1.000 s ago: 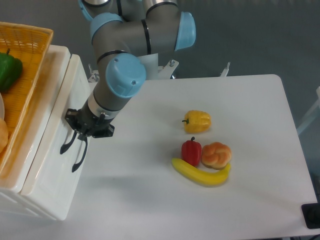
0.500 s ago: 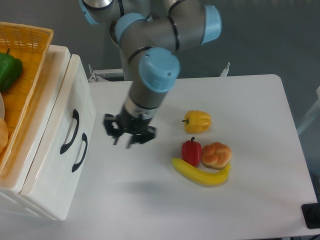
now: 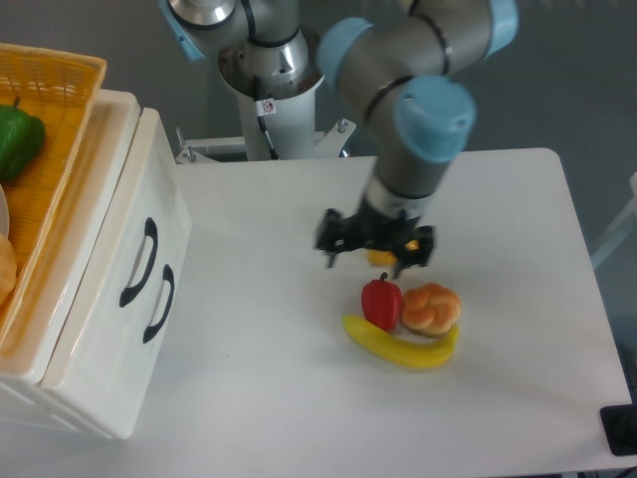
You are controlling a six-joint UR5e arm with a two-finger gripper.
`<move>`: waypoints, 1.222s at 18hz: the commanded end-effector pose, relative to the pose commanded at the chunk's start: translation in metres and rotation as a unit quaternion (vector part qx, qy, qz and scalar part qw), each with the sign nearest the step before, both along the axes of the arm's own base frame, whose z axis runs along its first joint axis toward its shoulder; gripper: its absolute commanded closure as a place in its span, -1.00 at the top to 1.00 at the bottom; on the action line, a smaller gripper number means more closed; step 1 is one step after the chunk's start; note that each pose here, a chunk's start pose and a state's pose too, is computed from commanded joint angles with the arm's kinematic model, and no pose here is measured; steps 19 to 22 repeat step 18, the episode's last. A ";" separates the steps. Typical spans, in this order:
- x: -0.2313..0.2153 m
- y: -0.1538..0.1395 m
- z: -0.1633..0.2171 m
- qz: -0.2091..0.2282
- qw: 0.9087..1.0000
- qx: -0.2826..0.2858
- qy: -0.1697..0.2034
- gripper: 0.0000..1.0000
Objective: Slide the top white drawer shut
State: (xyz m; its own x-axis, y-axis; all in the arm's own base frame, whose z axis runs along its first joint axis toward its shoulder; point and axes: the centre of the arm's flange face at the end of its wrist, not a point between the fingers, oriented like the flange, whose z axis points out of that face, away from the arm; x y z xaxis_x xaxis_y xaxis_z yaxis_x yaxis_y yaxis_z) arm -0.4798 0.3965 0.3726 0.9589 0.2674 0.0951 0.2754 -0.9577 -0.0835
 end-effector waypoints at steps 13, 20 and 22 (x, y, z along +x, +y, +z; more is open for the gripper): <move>-0.056 -0.007 -0.064 -0.198 0.979 -0.047 0.031 1.00; -0.065 -0.016 -0.065 -0.206 0.976 -0.057 0.042 1.00; -0.065 -0.016 -0.065 -0.206 0.976 -0.057 0.042 1.00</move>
